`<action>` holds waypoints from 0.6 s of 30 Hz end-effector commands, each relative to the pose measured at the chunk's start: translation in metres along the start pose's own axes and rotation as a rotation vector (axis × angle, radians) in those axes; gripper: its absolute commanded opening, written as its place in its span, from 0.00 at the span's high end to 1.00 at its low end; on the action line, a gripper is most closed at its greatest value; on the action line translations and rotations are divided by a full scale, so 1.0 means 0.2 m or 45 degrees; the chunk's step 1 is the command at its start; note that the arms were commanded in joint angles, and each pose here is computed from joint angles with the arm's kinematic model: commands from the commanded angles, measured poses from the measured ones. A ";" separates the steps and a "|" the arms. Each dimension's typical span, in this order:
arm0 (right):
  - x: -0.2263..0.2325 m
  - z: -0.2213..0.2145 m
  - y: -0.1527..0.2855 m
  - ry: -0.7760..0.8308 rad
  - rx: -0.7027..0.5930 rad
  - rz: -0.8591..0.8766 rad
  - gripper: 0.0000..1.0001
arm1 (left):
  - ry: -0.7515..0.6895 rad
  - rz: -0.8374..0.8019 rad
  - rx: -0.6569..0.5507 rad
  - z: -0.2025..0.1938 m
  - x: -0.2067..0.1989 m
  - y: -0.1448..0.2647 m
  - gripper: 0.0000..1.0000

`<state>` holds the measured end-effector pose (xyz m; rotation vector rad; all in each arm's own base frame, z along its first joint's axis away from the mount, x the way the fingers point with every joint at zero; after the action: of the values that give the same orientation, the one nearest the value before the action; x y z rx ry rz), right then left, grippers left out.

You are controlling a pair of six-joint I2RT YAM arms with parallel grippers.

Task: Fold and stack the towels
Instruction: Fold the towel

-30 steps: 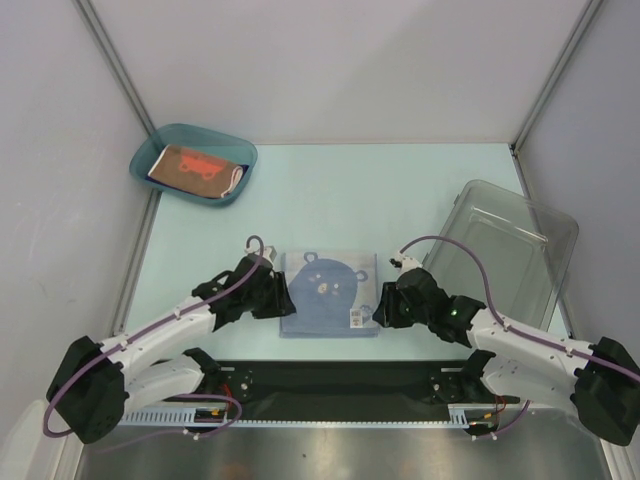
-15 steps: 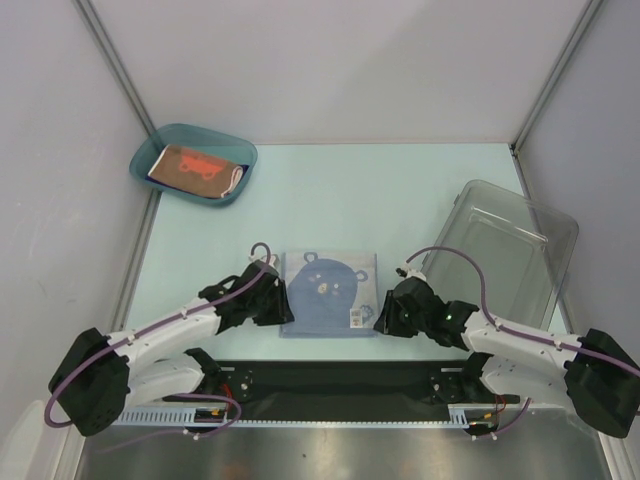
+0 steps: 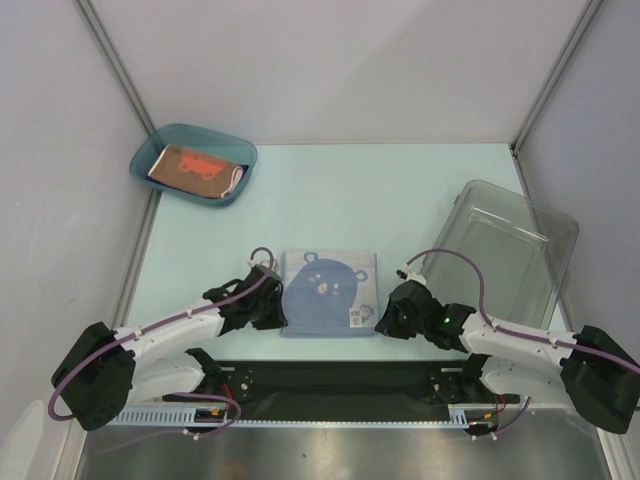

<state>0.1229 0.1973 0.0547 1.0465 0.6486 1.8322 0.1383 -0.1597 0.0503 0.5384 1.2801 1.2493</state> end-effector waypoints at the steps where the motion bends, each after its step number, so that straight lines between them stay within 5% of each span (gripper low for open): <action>1: 0.03 0.07 0.02 -0.002 -0.089 0.004 0.93 | 0.002 -0.012 -0.042 0.04 -0.05 0.02 0.92; 3: 0.03 0.08 0.03 0.011 -0.095 -0.002 0.96 | -0.008 0.010 -0.040 0.05 -0.04 0.03 1.00; 18: 0.06 0.06 0.07 0.014 -0.058 0.045 1.00 | -0.024 0.009 0.015 0.02 -0.06 0.13 1.00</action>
<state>0.1275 0.1999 0.0754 1.0095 0.6173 1.8654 0.1435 -0.1634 0.0811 0.5535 1.2586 1.2530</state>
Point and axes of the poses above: each gripper's point midway between its finger pads, its own y axis back along the fingers, its own x axis along the line the jaws close on, z = x × y, the point moved 4 cm from there along y, back along the fingers, and after that the axes turned 13 degrees about y, right-handed, at the moved point
